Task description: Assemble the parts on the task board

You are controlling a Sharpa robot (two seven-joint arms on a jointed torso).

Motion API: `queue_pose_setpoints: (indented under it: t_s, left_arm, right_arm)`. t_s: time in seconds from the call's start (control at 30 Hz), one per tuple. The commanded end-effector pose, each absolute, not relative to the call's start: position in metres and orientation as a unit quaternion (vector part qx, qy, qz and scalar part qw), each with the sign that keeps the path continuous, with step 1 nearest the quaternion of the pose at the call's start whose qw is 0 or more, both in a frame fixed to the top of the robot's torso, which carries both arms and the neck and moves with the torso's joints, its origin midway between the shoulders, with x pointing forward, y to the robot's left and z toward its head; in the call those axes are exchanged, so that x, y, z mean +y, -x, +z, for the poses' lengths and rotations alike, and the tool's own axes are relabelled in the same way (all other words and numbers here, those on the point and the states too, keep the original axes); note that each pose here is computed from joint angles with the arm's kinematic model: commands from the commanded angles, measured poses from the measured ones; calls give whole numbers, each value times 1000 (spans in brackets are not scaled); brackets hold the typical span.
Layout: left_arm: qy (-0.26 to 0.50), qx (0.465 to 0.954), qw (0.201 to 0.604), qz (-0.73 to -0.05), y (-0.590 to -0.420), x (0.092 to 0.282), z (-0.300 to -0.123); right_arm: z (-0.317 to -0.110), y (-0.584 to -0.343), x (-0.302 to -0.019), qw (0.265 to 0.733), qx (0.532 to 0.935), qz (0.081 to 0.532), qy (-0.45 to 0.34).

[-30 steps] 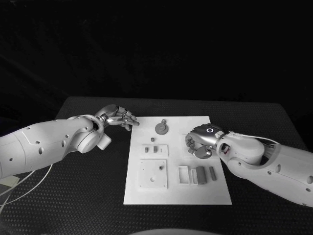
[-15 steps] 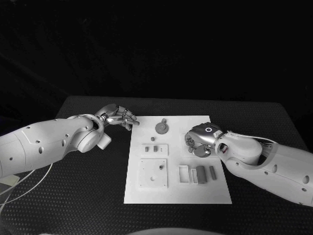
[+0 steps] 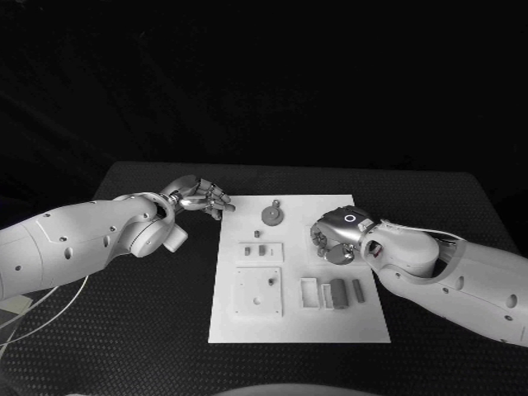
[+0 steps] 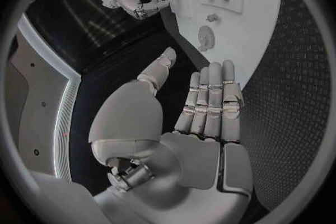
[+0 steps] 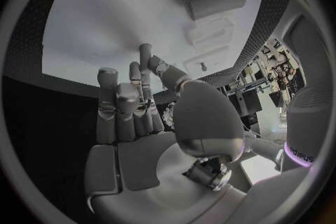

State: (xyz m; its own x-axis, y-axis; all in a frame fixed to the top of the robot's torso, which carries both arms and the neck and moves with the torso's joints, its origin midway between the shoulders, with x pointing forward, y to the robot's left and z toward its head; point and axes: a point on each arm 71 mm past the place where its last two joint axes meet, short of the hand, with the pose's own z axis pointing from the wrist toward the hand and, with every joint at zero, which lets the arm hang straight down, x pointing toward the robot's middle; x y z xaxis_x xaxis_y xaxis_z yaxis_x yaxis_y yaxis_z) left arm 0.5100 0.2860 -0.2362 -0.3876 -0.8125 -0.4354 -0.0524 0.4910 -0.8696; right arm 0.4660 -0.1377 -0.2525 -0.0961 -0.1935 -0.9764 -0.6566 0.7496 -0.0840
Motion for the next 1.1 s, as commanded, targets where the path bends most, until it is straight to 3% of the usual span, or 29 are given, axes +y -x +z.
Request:
queue_pose_setpoints:
  t_s: [0.03,0.6,1.1]
  left_arm:
    - [290,728,464,-414,-510,283,-235]
    - [290,728,463,-414,-509,284,-235]
    - [290,728,464,-413,-510,284,-235]
  right_arm:
    - [-262,-467,-143,591,728,171,303]
    - [-273,-469,-146,578,741,164,300]
    - [-267,-464,-141,602,720,173,297]
